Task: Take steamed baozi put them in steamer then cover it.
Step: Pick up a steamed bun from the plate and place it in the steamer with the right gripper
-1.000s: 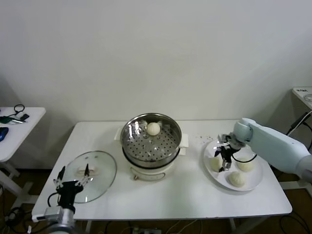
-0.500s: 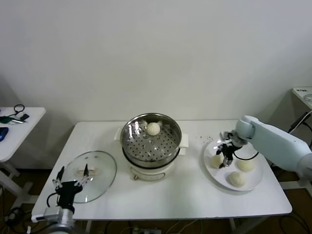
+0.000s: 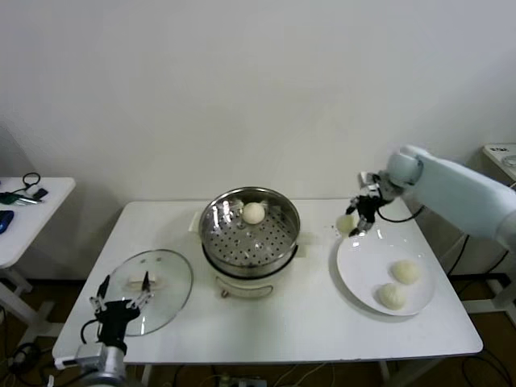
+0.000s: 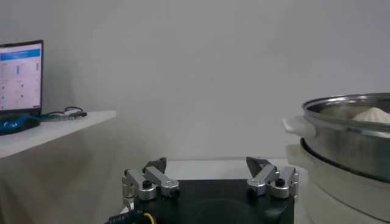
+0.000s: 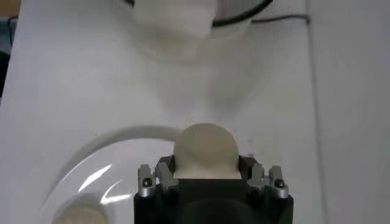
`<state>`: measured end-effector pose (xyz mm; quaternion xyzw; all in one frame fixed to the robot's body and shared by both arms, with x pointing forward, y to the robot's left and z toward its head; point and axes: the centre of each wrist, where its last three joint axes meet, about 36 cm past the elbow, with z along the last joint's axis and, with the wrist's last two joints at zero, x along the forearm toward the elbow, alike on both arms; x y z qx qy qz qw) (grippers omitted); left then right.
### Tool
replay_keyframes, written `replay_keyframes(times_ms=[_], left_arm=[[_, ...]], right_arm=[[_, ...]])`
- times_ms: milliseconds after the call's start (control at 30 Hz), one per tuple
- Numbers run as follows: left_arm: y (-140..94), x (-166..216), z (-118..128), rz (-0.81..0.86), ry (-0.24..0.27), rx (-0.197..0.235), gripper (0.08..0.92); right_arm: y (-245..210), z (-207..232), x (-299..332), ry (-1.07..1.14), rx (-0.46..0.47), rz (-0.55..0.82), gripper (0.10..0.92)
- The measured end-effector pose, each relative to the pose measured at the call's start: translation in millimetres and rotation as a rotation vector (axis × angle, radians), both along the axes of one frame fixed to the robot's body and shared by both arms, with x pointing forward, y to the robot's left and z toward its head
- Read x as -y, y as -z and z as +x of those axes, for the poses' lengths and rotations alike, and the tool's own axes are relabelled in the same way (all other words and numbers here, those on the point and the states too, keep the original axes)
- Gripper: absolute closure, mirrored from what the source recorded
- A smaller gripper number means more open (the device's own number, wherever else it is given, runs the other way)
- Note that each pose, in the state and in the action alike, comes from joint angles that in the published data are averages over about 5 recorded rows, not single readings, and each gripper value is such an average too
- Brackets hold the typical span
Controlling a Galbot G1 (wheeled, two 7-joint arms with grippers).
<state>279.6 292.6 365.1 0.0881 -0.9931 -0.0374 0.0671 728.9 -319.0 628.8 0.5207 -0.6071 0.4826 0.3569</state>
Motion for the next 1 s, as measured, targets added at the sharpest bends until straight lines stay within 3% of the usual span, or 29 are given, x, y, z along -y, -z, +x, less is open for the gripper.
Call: replay_keyframes(times_ms=[200,467,1000], left_arm=[[-4.4,4.7,-0.4,-0.004,0.014,0.013,0.177],[-7.4,7.3,-3.7,0.000,0.025,0.030,0.177],[-10.4,10.1,-6.8,-0.007,0.026,0.056,0.177]], right_arm=[[-51.1,9.3,-47.9,-0.018,0.044,0.056,0.349],[-76.9,12.8,-132.0,-0.065,0.046,0.110,0.344],[-35.2,-4.0,-267.0,-0.169,-0.020,0.082,0.343]])
